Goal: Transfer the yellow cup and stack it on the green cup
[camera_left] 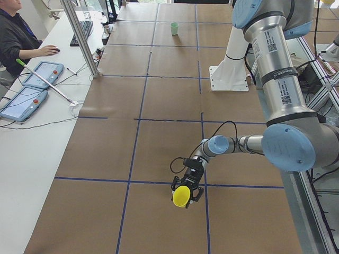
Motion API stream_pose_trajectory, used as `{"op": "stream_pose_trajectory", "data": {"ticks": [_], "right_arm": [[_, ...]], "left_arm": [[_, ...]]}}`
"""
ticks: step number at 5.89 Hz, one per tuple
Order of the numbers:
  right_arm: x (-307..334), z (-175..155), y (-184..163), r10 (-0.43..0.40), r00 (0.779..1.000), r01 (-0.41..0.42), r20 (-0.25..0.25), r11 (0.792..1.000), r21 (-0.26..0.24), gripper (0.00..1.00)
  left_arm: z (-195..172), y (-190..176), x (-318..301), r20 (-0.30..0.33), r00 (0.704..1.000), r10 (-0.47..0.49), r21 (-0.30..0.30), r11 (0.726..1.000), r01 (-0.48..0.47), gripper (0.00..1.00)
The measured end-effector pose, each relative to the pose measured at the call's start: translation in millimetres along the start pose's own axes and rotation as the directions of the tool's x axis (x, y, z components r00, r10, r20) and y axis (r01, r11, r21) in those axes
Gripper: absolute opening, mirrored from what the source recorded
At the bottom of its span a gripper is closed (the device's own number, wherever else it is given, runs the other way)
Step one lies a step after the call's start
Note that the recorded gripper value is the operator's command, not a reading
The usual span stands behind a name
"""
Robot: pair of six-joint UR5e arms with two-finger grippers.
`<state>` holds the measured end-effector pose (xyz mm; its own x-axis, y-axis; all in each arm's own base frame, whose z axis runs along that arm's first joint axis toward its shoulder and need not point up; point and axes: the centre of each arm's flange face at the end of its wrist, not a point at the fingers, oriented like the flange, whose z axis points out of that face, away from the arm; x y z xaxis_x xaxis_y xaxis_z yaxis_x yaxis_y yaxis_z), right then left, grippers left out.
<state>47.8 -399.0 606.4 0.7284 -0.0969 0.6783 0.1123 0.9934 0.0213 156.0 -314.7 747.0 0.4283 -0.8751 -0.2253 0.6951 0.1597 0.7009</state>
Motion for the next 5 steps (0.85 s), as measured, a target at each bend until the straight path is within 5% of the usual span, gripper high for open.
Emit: {"op": "stream_pose_trajectory", "data": {"ticks": [2,3,4,5], "right_arm": [[0,0,0,0.005,1.0,-0.005,0.003,1.0,0.0,1.0],[-1,0,0,0.005,1.0,-0.005,0.005,1.0,0.001,1.0],[-1,0,0,0.006,1.0,-0.006,0.005,1.0,0.001,1.0],[0,0,0,0.007,1.0,-0.007,0.005,1.0,0.0,1.0]], "left_arm": [[-8,-51,102,-0.134,0.99,0.046,-0.088,0.994,-0.058,0.25],[-18,-73,134,-0.249,0.965,0.082,-0.116,0.987,-0.113,0.24],[-35,-89,155,-0.41,0.905,0.112,-0.145,0.972,-0.186,0.2],[-62,-107,183,-0.571,0.806,0.157,-0.127,0.953,-0.275,0.2]]}}
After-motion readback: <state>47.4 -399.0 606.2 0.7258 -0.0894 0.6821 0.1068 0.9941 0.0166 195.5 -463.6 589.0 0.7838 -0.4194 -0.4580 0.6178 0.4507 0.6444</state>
